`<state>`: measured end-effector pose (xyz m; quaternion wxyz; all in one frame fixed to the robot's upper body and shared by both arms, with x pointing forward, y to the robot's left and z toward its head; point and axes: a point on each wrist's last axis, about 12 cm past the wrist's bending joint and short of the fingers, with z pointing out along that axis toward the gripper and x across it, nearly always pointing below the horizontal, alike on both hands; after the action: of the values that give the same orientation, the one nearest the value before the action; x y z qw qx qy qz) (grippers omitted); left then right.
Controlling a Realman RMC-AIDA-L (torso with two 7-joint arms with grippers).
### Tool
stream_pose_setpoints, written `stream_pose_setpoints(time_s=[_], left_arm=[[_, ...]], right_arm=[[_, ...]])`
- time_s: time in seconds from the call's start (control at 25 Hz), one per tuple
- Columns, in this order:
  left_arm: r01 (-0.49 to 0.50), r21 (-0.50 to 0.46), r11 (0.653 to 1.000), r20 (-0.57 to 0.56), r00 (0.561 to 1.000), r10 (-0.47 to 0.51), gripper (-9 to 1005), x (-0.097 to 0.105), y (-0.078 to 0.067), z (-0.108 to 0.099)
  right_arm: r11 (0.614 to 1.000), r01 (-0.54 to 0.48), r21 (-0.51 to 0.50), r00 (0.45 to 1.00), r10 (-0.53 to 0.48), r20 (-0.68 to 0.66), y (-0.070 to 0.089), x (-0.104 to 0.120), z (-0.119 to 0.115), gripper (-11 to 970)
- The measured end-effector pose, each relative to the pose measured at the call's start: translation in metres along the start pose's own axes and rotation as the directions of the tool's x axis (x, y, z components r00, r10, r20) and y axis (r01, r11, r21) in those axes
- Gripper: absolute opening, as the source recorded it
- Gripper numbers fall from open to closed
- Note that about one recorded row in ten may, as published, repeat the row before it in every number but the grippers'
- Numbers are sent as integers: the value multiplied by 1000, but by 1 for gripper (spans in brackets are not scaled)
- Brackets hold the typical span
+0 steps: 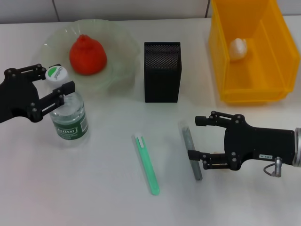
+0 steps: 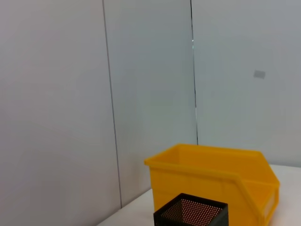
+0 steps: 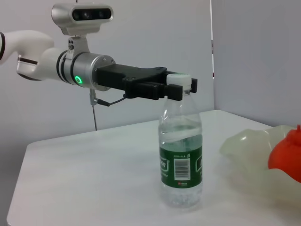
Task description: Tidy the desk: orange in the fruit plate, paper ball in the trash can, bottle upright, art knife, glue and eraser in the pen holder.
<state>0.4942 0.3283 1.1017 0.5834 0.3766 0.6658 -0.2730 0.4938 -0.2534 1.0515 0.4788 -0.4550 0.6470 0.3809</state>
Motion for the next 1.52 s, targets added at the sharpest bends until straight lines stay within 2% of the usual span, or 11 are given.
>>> stream_pose_setpoints(time_s=[0.6,0.84,0.92,1.08,1.12,1.16,1.24,1.28,1.32,1.48,1.52], left_arm=[[42,-3,999,22,999,-42,521,3,2,12],[-3,-48,999,109,994,9,770,-12,5,-9],[-21,-68,997,132,991,30,812,-16,4,-25],[-24,-31,999,141,990,28,812,-13,-6,-33],[-27,19,999,119,993,25,813,-4,-17,-36],[-27,19,999,119,993,25,813,-4,-17,-36],[-27,57,998,88,996,22,813,9,-28,-36],[-28,78,997,73,997,22,813,17,-34,-35],[-28,113,993,58,998,21,813,28,-43,-33],[-35,139,990,55,998,28,813,44,-56,-29],[-50,139,989,55,998,43,813,53,-63,-28]], right_arm=[[1000,-11,-10,1000,11,13,2,0,-1,845],[1000,-19,-11,1000,20,23,-3,-12,-6,846],[999,-48,-9,999,48,14,-10,-26,-7,846],[995,-97,-25,995,97,-28,-19,-52,-6,846],[989,-141,-54,984,134,-117,-22,-73,3,846],[989,-141,-54,984,134,-117,-22,-73,3,846],[983,-175,-62,958,155,-242,-23,-96,17,845],[981,-185,-56,941,161,-296,-23,-105,24,845],[980,-199,-21,888,171,-427,-22,-126,41,844],[982,-174,74,790,184,-584,-21,-155,70,840],[980,-151,127,730,197,-655,-18,-168,89,840]])
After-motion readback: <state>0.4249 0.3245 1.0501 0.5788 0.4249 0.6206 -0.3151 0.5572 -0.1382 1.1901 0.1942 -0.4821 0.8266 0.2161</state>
